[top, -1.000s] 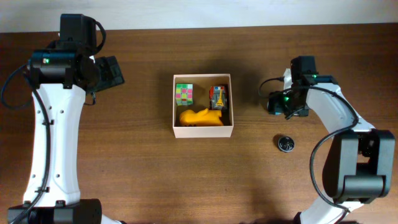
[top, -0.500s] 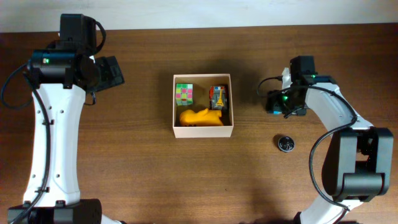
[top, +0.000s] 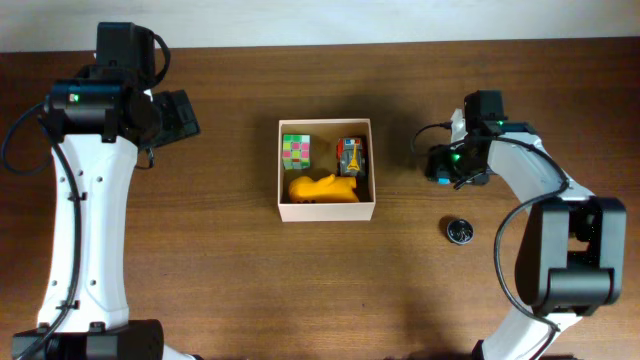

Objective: Pack container
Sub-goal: 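Carry the blue ball left with the right gripper and drop it into the box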

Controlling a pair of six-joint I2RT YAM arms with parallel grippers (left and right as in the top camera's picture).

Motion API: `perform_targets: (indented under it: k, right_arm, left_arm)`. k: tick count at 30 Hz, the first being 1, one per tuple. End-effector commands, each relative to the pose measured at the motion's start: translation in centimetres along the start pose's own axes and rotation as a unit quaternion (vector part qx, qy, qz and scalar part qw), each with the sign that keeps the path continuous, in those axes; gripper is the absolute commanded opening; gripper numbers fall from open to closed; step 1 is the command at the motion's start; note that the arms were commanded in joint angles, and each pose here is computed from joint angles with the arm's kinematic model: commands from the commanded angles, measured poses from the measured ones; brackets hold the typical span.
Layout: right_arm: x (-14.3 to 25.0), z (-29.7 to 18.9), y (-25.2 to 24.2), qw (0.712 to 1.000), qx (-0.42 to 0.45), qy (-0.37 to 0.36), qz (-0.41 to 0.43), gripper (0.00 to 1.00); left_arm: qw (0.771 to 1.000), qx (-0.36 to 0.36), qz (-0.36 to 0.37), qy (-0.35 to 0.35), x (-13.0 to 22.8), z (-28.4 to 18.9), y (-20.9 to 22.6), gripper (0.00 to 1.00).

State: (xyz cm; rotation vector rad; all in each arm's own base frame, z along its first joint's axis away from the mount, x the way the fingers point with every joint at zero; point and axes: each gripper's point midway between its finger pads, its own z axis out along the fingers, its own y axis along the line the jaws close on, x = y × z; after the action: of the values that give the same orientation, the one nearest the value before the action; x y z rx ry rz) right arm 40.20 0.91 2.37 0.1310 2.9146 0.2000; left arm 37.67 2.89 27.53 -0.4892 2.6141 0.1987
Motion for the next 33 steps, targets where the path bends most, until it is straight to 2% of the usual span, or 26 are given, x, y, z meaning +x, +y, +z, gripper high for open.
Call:
perform_targets:
  k: [1, 6, 10, 13, 16, 20, 26, 29, 33]
  right_arm:
    - [-0.4, 0.2, 0.0, 1.0, -0.007, -0.002, 0.001, 0.64]
    - [-1.2, -0.5, 0.2, 1.0, -0.007, -0.014, -0.001, 0.6]
    - [-2.5, -2.4, 0.5, 0.999, -0.009, -0.033, -0.004, 0.49]
    - [-3.5, -4.2, 1.1, 0.999, -0.01, -0.044, -0.009, 0.36]
    - [-4.2, -6.3, 2.5, 0.998, -0.014, -0.05, -0.021, 0.34]
    - [-4.9, -10.0, 6.5, 0.996, -0.035, -0.058, -0.058, 0.31]
    - [-4.0, -14.7, 16.0, 0.987, -0.085, -0.073, -0.118, 0.29]
    - [-3.0, -14.7, 19.7, 0.979, -0.093, -0.083, -0.16, 0.29]
    - [-2.1, -12.8, 22.0, 0.979, -0.056, -0.09, -0.175, 0.29]
  left_arm:
    - [1.0, 0.005, -0.002, -0.02, -0.5, -1.4, 0.4, 0.99]
    - [1.0, 0.005, -0.002, -0.021, -0.5, -1.4, 0.4, 0.99]
    - [1.0, 0.005, -0.002, -0.02, -0.5, -1.4, 0.4, 0.99]
    - [1.0, 0.005, -0.002, -0.021, -0.5, -1.4, 0.4, 0.99]
    - [1.0, 0.005, -0.002, -0.02, -0.5, -1.4, 0.4, 0.99]
    - [1.0, 0.005, -0.002, -0.02, -0.5, -1.4, 0.4, 0.99]
    - [1.0, 0.005, -0.002, -0.02, -0.5, -1.4, 0.4, 0.99]
    - [1.0, 0.005, -0.002, -0.02, -0.5, -1.4, 0.4, 0.99]
    - [1.0, 0.005, -0.002, -0.02, -0.5, -1.4, 0.4, 0.99]
